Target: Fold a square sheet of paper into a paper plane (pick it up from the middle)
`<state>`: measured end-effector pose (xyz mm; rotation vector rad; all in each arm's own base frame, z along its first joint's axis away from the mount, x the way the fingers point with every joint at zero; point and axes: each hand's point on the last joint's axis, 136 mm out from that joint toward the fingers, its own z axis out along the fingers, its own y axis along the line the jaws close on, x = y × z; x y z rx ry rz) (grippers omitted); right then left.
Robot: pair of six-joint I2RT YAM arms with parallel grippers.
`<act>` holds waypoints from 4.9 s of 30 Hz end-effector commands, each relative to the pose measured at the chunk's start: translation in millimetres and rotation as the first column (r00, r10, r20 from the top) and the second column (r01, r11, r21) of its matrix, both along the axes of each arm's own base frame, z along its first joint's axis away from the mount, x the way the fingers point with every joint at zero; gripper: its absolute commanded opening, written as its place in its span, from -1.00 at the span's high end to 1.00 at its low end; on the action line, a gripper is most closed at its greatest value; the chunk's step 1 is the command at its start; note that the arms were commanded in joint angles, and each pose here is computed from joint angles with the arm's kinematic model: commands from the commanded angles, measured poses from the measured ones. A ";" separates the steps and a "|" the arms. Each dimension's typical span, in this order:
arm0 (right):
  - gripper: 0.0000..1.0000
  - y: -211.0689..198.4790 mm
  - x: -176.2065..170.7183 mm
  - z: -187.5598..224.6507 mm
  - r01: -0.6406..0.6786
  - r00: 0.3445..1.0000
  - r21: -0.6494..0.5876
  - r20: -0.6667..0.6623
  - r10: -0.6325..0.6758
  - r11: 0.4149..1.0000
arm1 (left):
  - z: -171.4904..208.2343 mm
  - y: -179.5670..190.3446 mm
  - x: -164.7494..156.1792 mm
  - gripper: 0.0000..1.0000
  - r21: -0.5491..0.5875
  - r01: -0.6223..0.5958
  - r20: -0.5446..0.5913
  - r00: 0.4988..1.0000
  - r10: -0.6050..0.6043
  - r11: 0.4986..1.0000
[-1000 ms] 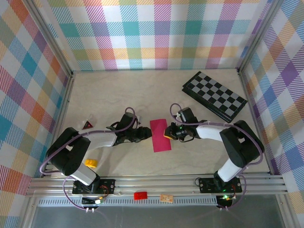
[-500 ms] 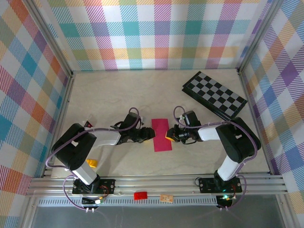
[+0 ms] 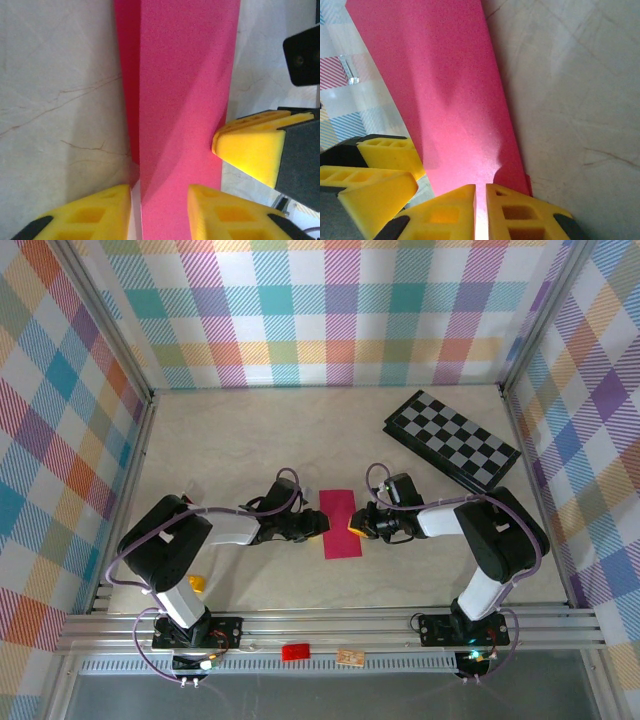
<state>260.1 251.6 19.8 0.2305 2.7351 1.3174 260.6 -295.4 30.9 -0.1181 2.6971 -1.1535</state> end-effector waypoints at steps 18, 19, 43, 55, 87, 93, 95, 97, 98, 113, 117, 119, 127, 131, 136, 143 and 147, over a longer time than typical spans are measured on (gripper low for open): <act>0.09 -1.4 0.2 43.9 -0.038 0.989 0.044 0.144 0.031 0.998 | 31.7 -3.5 1.6 0.95 -0.038 -0.003 0.059 0.998 0.006 0.999; 0.04 -4.3 -1.7 45.9 -0.041 0.987 0.026 0.157 0.037 0.999 | 35.8 -3.9 1.0 0.95 -0.047 0.002 0.051 0.999 0.000 0.999; -0.24 52.3 -78.9 63.3 -0.160 0.206 -0.682 0.684 0.699 0.714 | 51.0 0.1 12.7 0.96 -0.114 -0.002 -0.005 1.000 0.001 0.993; -0.01 59.7 -60.2 61.0 0.079 0.082 -0.791 0.612 0.787 0.607 | 49.8 2.9 12.4 0.96 -0.113 -0.001 -0.008 1.000 0.000 0.994; 0.56 53.0 -68.7 68.6 0.042 0.116 -0.753 0.657 0.745 0.657 | 46.4 4.2 11.9 0.95 -0.102 -0.002 -0.011 1.000 0.001 0.995; 0.71 53.1 -68.8 67.1 0.037 0.130 -0.750 0.658 0.741 0.660 | 45.9 5.2 11.6 0.95 -0.097 -0.003 -0.010 1.000 0.002 0.995; 0.76 52.3 -69.1 66.3 0.036 0.139 -0.750 0.659 0.740 0.661 | 45.6 6.2 11.1 0.95 -0.093 -0.004 -0.007 1.000 0.003 0.996; 0.80 52.0 -69.7 66.5 0.031 0.147 -0.744 0.664 0.734 0.667 | 45.6 7.5 11.3 0.93 -0.086 -0.006 -0.002 1.000 0.006 0.996; 0.81 52.5 -70.6 66.4 0.022 0.147 -0.741 0.667 0.731 0.671 | 45.0 8.9 11.6 0.90 -0.077 -0.010 -0.001 1.000 0.010 0.997; 0.89 65.5 -78.8 48.8 -0.318 0.629 -0.402 0.588 0.508 0.859 | 62.2 58.5 20.4 0.04 0.138 -0.124 0.144 0.984 0.104 0.983; 0.89 75.5 -79.7 54.8 -0.367 0.676 -0.317 0.555 0.485 0.874 | 66.0 65.0 18.4 0.04 0.140 -0.145 0.165 0.979 0.121 0.979; 0.89 80.5 -80.5 58.4 -0.389 0.688 -0.281 0.546 0.479 0.878 | 66.6 66.7 17.3 0.05 0.140 -0.147 0.168 0.978 0.123 0.979; 0.89 93.9 -87.1 63.0 -0.446 0.692 -0.214 0.534 0.486 0.869 | 78.8 50.3 17.7 0.33 0.028 -0.092 0.135 0.987 0.087 0.995; 0.89 94.2 -87.5 59.7 -0.441 0.697 -0.199 0.538 0.474 0.875 | 79.7 39.5 23.2 0.54 -0.028 -0.061 0.103 0.993 0.063 0.998; 0.89 91.0 -86.1 57.2 -0.420 0.706 -0.198 0.542 0.456 0.886 | 71.2 23.7 25.9 0.68 -0.055 0.001 0.050 0.999 0.002 0.998; 0.87 87.1 -83.9 50.3 -0.409 0.713 -0.230 0.524 0.466 0.883 | 49.3 12.4 32.5 0.78 -0.057 0.020 -0.015 1.000 -0.021 0.998; 0.87 88.3 -85.3 48.4 -0.416 0.714 -0.226 0.518 0.470 0.881 | 39.6 11.8 36.4 0.78 -0.013 0.040 -0.021 0.999 -0.041 0.999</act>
